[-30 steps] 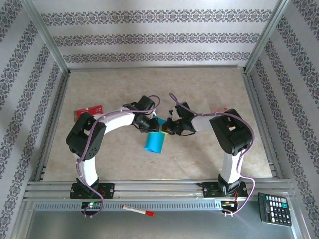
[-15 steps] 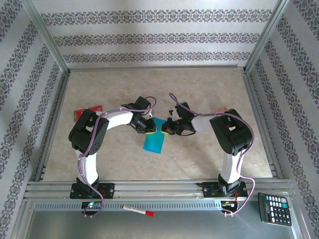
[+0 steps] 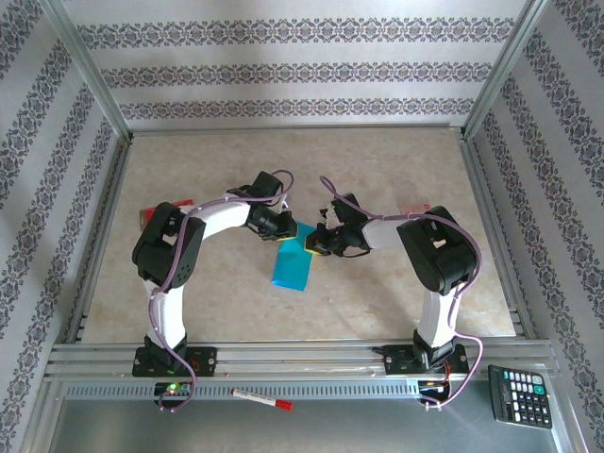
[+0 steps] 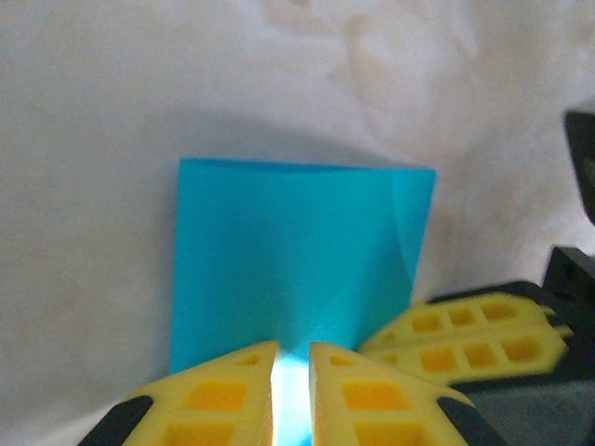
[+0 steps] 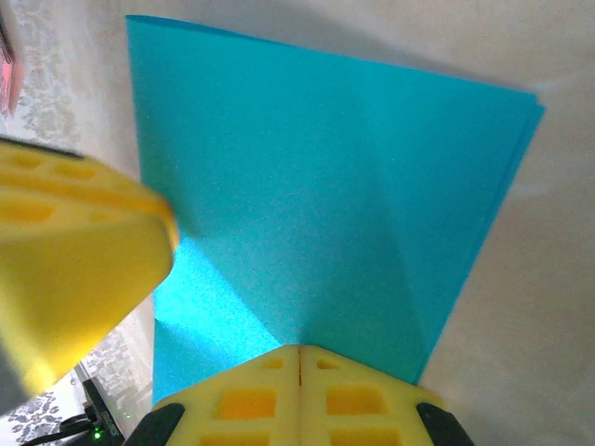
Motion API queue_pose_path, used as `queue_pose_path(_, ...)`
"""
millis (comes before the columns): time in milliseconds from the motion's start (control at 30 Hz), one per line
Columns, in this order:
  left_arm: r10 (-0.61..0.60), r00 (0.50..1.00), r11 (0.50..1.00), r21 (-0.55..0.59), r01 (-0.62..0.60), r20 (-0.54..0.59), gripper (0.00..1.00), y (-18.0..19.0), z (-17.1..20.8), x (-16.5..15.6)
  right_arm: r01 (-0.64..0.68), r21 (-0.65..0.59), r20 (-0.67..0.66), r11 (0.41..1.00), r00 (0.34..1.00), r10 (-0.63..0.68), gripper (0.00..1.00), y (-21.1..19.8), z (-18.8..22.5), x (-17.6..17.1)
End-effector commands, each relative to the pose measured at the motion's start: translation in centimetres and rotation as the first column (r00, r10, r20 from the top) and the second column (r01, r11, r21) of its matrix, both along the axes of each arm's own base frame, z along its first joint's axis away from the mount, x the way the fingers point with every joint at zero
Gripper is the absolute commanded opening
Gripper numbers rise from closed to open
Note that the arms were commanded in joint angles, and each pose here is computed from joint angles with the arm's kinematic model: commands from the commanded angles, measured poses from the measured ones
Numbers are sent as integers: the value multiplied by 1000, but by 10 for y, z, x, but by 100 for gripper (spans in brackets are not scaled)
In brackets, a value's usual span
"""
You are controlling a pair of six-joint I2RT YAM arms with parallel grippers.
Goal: Fold a paper plane with a square sheet of paper (pick it up from the middle)
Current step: First fold in half a square sheet of paper at the center of the table.
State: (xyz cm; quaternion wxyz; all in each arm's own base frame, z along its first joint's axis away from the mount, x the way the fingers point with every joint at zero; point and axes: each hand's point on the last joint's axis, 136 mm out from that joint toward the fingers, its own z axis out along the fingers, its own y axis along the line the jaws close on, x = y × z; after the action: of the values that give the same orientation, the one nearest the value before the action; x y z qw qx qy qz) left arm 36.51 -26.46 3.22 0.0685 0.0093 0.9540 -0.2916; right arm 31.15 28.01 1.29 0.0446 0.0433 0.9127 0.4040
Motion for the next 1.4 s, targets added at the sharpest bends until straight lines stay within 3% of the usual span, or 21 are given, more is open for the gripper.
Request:
queue_pose_path(0,12,1000,1000,10,-12,-26,16,6,-17,5,35,-254,-143,967,987,-73,0,-47,-68,-33)
queue_pose_path(200,28,999,998,52,-26,-27,16,22,-23,7,35,-260,-149,965,986,-76,0,-49,-71,-34)
queue_pose_path(467,7,999,989,-150,-2,33,19,-13,28,16,39,-259,-145,965,986,-79,0,-49,-69,-33)
queue_pose_path(667,34,999,998,-48,-33,21,17,2,2,28,39,-257,-146,966,986,-78,0,-49,-68,-32)
queue_pose_path(967,65,997,998,6,-65,-29,16,20,-34,33,43,-260,-149,965,985,-84,0,-52,-69,-33)
queue_pose_path(1267,66,997,973,-222,-57,34,19,-9,27,45,46,-263,-151,964,985,-88,0,-54,-69,-33)
queue_pose_path(1367,73,997,974,-219,-62,39,19,-9,26,47,46,-262,-149,964,985,-88,0,-53,-69,-33)
